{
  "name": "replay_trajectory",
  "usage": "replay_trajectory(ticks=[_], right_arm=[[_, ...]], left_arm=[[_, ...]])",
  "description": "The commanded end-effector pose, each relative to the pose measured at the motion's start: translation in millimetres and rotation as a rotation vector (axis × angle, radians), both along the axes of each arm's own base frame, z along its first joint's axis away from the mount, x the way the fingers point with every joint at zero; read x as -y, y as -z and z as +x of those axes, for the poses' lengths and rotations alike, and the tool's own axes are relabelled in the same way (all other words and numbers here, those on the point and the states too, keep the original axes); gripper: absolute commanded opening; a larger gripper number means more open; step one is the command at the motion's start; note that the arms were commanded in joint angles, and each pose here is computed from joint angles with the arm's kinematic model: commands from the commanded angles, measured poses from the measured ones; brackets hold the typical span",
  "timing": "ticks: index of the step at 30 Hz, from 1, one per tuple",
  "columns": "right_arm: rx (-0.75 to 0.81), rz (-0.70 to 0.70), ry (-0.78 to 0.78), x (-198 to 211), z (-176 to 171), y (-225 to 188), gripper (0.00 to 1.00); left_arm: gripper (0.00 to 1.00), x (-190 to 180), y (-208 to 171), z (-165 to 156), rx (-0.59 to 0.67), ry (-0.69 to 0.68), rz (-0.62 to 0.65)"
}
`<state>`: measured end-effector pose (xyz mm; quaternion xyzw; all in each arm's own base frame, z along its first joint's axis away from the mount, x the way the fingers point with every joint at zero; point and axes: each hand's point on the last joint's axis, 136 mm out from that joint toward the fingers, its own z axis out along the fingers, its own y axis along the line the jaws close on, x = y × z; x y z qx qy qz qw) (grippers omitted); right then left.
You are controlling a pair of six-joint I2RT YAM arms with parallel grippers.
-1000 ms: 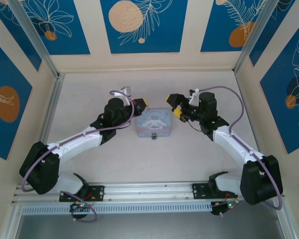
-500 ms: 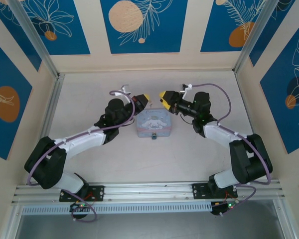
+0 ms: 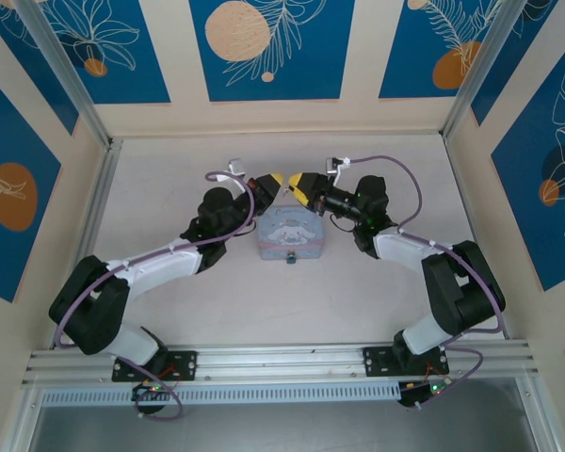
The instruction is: Unlock the padlock with the key
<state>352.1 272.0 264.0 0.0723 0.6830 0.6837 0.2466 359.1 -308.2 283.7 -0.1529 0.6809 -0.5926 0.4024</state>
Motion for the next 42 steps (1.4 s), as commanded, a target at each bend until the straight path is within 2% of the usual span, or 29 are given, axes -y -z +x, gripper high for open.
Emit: replay_trajectory(ticks=[1,14,25,42], right_arm=[[0.039,0.029,-0.011,-7,-1,-11,0.37],[0.028,0.032,-0.023,-15,-8,-5,0.3],[0.012,0.025,-0.023,-15,-12,4,0.28],[-0.007,0.021,-0.001,-11,-8,10,0.13]], left_arm=[[0.0,0,-2,0,0.01,-0.017,-0.029],[0.0,2,3,-2,0.002,-0.022,-0.027],[0.0,-1,2,-3,0.001,-0.035,-0.024],[0.0,-3,4,-3,-0.005,-0.042,-0.015]])
